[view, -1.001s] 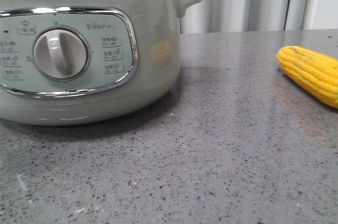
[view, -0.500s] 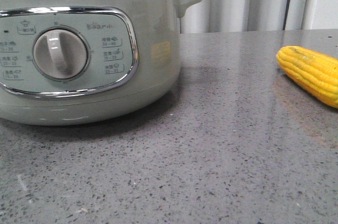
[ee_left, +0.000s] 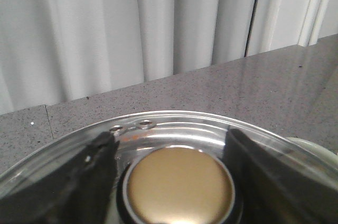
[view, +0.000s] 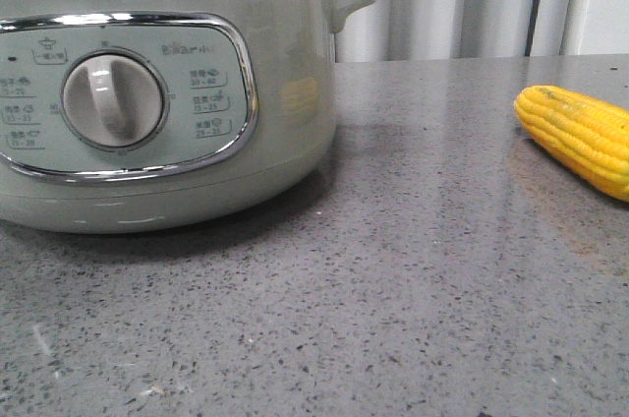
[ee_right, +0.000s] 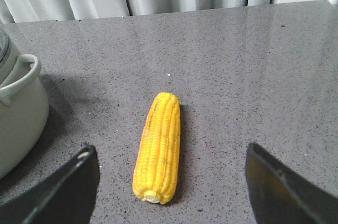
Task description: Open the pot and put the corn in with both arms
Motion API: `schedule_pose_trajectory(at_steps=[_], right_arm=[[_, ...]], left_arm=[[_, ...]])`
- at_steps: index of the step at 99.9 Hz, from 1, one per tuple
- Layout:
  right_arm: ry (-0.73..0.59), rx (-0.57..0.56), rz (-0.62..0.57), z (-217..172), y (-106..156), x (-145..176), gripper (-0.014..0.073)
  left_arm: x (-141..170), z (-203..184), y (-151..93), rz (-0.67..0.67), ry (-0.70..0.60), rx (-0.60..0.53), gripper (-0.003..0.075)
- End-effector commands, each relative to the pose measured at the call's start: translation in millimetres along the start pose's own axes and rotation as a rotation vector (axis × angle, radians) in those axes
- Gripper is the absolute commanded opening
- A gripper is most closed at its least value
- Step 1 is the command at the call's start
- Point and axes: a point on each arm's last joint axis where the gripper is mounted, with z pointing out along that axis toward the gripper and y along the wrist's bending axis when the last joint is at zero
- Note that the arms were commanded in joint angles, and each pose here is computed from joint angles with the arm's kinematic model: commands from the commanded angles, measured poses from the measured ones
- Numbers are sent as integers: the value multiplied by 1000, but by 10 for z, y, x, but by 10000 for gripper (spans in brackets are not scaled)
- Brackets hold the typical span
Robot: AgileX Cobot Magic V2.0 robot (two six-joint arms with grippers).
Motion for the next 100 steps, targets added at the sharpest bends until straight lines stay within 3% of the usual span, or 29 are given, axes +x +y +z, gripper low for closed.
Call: schedule_pose_trajectory(at_steps=[1,15,29,75,87,100], right_arm=[[-100,-2,-11,-29,10,-164,502],[-100,-2,-11,-29,10,-164,502],[-98,-2,-11,-29,10,-162,501],[-98,-2,-11,-29,10,-162,501],[-96,-2,-10,-29,11,-160,501],[-94,-2,-10,-28,10,-158,501]], left_arm=[[-136,-22,-7,-10,-62,-5,262],[-154,-38,-7,-11,-69,-4,164],[-261,-137,-3,-16,-111,-1,121],[-1009,-770,44,-46,-377,14,116],[-1067,-945,189,-41,-375,-33,116],[-1075,-1134,469,-30,-326,-156,116]])
